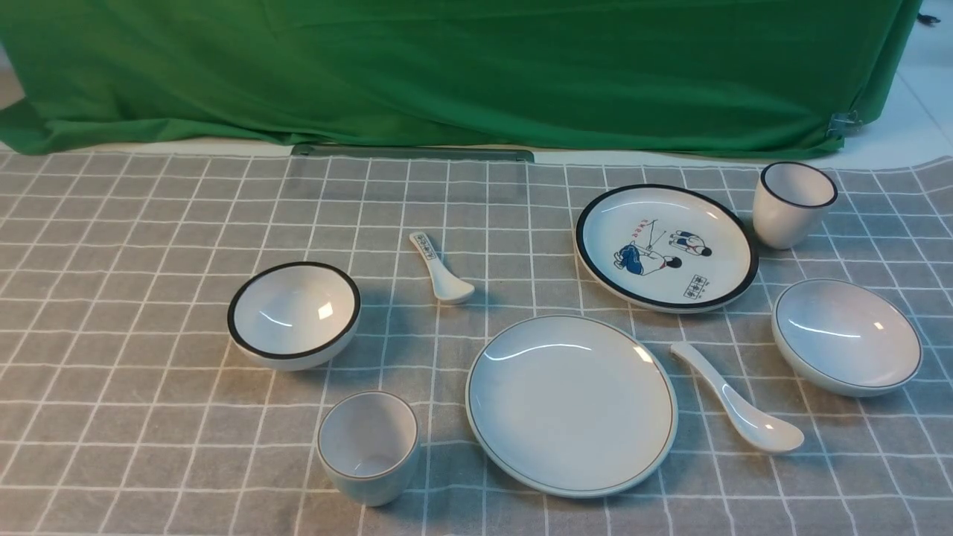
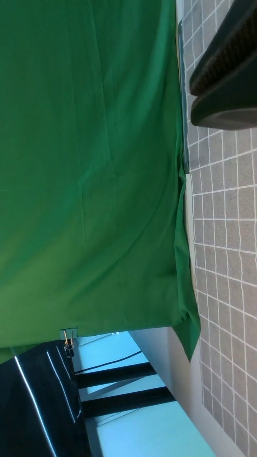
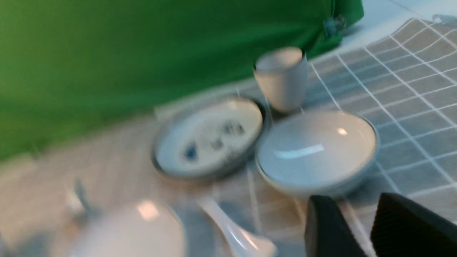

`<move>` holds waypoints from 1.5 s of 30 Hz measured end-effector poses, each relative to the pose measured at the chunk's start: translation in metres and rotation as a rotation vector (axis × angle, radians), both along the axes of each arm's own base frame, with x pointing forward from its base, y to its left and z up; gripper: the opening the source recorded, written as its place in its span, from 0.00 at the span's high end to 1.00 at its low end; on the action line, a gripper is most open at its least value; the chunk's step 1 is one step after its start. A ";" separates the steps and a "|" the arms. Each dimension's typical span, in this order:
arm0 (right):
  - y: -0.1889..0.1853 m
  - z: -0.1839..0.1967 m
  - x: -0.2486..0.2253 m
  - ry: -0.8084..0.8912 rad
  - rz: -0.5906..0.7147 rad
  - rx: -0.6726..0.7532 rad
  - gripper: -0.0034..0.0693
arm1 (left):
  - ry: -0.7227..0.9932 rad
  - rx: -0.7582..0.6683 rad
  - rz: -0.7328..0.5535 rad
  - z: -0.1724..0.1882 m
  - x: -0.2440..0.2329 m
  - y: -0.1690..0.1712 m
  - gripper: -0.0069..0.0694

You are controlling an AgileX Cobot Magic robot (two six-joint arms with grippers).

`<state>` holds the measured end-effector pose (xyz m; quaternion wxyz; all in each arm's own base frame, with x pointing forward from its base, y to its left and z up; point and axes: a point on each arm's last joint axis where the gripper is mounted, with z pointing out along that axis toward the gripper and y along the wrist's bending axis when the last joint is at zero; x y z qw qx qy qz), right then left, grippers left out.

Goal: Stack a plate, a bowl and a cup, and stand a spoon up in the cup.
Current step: Use the right arm to grab a blue rice bowl

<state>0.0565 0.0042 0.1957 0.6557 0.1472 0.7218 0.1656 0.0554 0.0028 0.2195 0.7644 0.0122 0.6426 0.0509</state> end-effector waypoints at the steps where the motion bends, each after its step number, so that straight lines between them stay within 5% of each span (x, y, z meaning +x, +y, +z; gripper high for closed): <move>1: -0.001 0.002 0.000 -0.025 -0.011 0.063 0.62 | -0.005 -0.001 0.000 0.000 0.000 0.000 0.89; 5: -0.003 0.010 0.000 -0.105 -0.033 0.129 0.62 | -0.060 -0.108 -0.015 0.005 -0.001 0.001 0.89; 10: -0.006 0.020 0.000 -0.214 -0.058 0.143 0.62 | -0.160 -0.533 -0.098 0.011 -0.003 0.003 0.89; 19: -0.008 0.027 -0.002 -0.297 -0.076 0.148 0.63 | -0.247 -0.587 -0.121 0.018 -0.006 0.004 0.89; 23: -0.007 0.052 -0.006 -0.333 -0.063 0.118 0.74 | -0.428 -0.564 -0.142 0.037 -0.013 0.007 0.89; 26: -0.002 0.086 -0.008 -0.260 -0.026 -0.002 0.86 | -0.402 -0.547 -0.147 0.056 -0.011 0.005 0.89; 31: 0.008 0.162 0.016 0.144 0.146 -0.327 0.92 | 0.078 -0.503 -0.083 0.114 0.017 -0.001 0.89; 32: 0.008 0.159 0.019 0.181 0.155 -0.329 0.92 | 0.104 -0.501 -0.078 0.115 0.019 -0.001 0.89; 33: 0.009 0.174 0.039 0.368 0.216 -0.395 0.92 | 0.357 -0.462 -0.040 0.119 0.035 -0.003 0.89; 38: 0.005 0.164 0.100 0.800 0.341 -0.492 0.93 | 0.987 -0.305 -0.084 0.104 0.078 -0.011 0.89; 41: 0.004 0.145 0.132 0.955 0.390 -0.495 0.93 | 1.176 -0.271 -0.183 0.087 0.097 -0.018 0.89; 45: -0.008 0.116 0.185 1.107 0.372 -0.432 0.93 | 1.169 -0.231 -0.330 0.083 0.109 -0.027 0.89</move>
